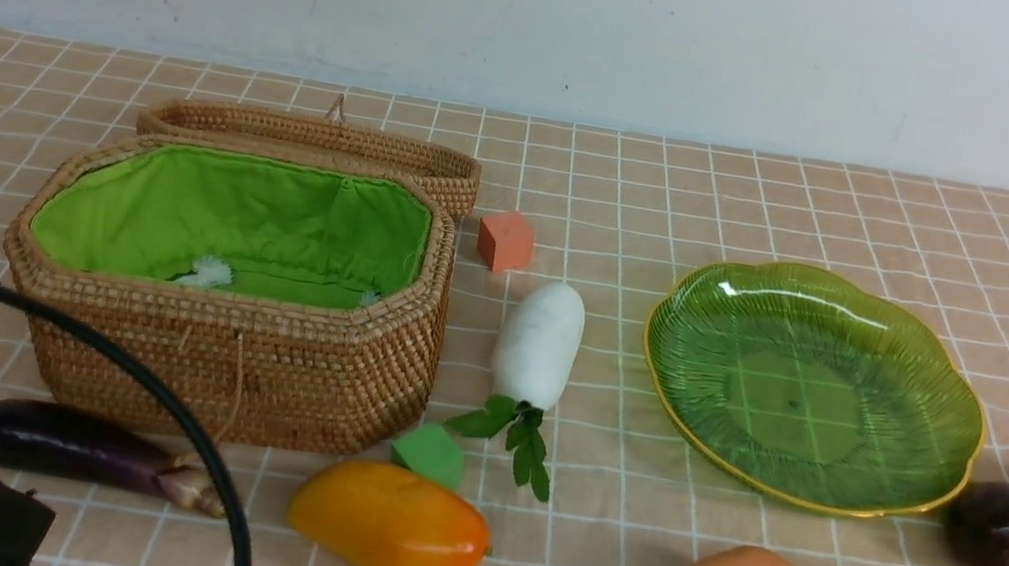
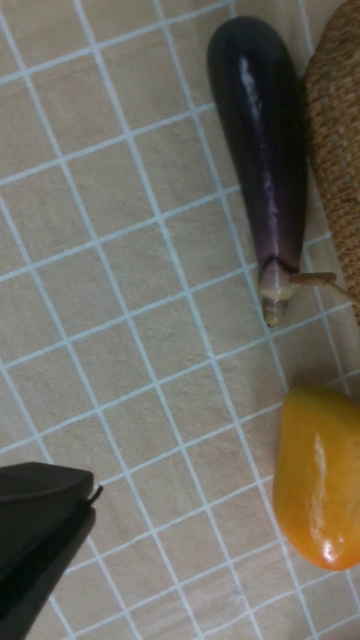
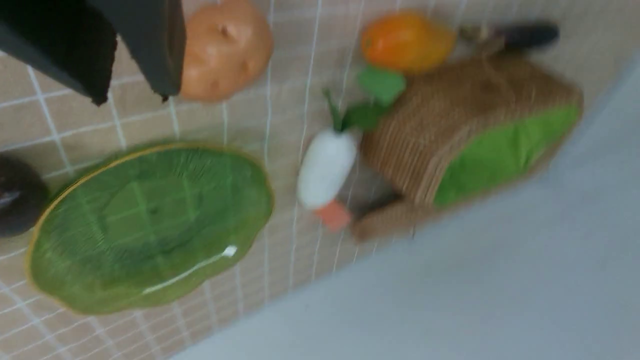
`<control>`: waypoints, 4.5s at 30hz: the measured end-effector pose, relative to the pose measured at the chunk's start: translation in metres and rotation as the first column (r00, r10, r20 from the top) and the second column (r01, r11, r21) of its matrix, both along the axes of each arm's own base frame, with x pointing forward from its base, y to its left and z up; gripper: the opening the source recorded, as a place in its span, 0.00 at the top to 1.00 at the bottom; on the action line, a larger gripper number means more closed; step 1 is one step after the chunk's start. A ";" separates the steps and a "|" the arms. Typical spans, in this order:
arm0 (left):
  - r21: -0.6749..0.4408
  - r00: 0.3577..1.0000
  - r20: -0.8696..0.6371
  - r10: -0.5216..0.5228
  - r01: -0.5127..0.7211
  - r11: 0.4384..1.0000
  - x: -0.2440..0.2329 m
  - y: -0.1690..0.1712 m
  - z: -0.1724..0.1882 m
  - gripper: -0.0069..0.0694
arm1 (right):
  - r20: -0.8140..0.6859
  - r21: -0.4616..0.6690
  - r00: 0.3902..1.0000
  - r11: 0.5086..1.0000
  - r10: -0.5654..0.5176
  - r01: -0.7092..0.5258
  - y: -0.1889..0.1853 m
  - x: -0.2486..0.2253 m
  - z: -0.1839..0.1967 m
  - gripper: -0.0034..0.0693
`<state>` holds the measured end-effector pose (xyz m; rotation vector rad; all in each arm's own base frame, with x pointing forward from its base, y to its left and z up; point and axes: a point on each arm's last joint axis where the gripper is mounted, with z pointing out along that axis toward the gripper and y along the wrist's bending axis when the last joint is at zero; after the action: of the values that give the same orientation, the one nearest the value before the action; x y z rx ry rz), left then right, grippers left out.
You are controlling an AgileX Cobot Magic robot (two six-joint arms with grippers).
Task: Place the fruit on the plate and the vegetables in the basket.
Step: Use the left arm to grab an eggplant and put it into the left basket
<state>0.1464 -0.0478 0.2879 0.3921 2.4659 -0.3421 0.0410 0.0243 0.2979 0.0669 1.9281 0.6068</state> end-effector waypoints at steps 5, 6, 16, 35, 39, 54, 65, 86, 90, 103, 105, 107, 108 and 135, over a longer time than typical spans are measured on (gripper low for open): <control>0.094 0.991 -0.034 -0.131 0.133 0.987 0.019 -0.003 -0.012 0.93 | -0.138 -0.274 0.915 0.874 0.378 -0.402 0.014 -0.009 0.061 0.80; 0.115 0.984 -0.044 -0.175 0.179 0.977 0.024 -0.005 -0.015 0.93 | -0.150 -0.309 0.881 0.825 0.449 -0.473 0.017 -0.012 0.073 0.80; 0.503 0.768 -0.077 -0.636 0.580 0.640 0.069 -0.020 -0.051 0.91 | -0.067 -0.419 0.793 0.704 0.606 -0.574 0.020 -0.019 0.097 0.80; 0.691 0.472 -0.271 -0.839 0.702 0.172 0.113 -0.031 -0.110 0.34 | -0.058 -0.430 0.782 0.691 0.621 -0.581 0.020 -0.020 0.098 0.79; 0.718 0.463 -0.258 -0.848 0.679 0.152 0.118 -0.032 -0.112 0.36 | -0.056 -0.415 0.775 0.691 0.630 -0.592 0.021 -0.021 0.098 0.79; 0.743 0.466 -0.227 -0.855 0.651 0.157 0.128 -0.036 -0.123 0.47 | -0.054 -0.388 0.762 0.689 0.646 -0.612 0.023 -0.023 0.099 0.78; 0.726 0.452 -0.288 -0.844 0.678 0.114 0.133 -0.034 -0.125 0.47 | -0.053 -0.381 0.758 0.689 0.650 -0.617 0.024 -0.023 0.099 0.78; 0.646 0.424 -0.410 -0.808 0.760 0.071 0.124 -0.027 -0.131 0.38 | -0.056 -0.379 0.754 0.685 0.655 -0.623 0.024 -0.024 0.099 0.78; 0.639 0.442 -0.412 -0.797 0.764 0.093 0.124 -0.026 -0.131 0.41 | -0.056 -0.379 0.754 0.685 0.655 -0.623 0.024 -0.024 0.099 0.78; 0.601 0.573 -0.462 -0.677 0.764 0.235 0.093 -0.027 -0.096 0.56 | -0.002 -0.375 0.766 0.710 0.643 -0.597 0.025 -0.021 0.103 0.77; 0.617 0.609 -0.434 -0.664 0.738 0.273 0.088 -0.031 -0.084 0.56 | 0.012 -0.374 0.769 0.716 0.639 -0.589 0.025 -0.020 0.105 0.77; 0.671 0.687 -0.338 -0.644 0.655 0.346 0.081 -0.040 -0.047 0.56 | 0.059 -0.372 0.779 0.738 0.624 -0.563 0.025 -0.018 0.109 0.77; 0.705 0.715 -0.267 -0.646 0.602 0.374 0.080 -0.044 -0.028 0.56 | 0.090 -0.370 0.785 0.752 0.613 -0.545 0.025 -0.017 0.111 0.76; 0.842 0.761 0.246 -0.601 0.139 0.522 0.196 -0.090 0.007 0.06 | 0.273 -0.299 0.790 0.829 0.549 -0.472 0.026 -0.011 0.129 0.76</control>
<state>0.3420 -0.1383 0.2952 1.2549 1.8067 0.6791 0.0299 0.0507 0.4268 -0.6913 1.6409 0.7047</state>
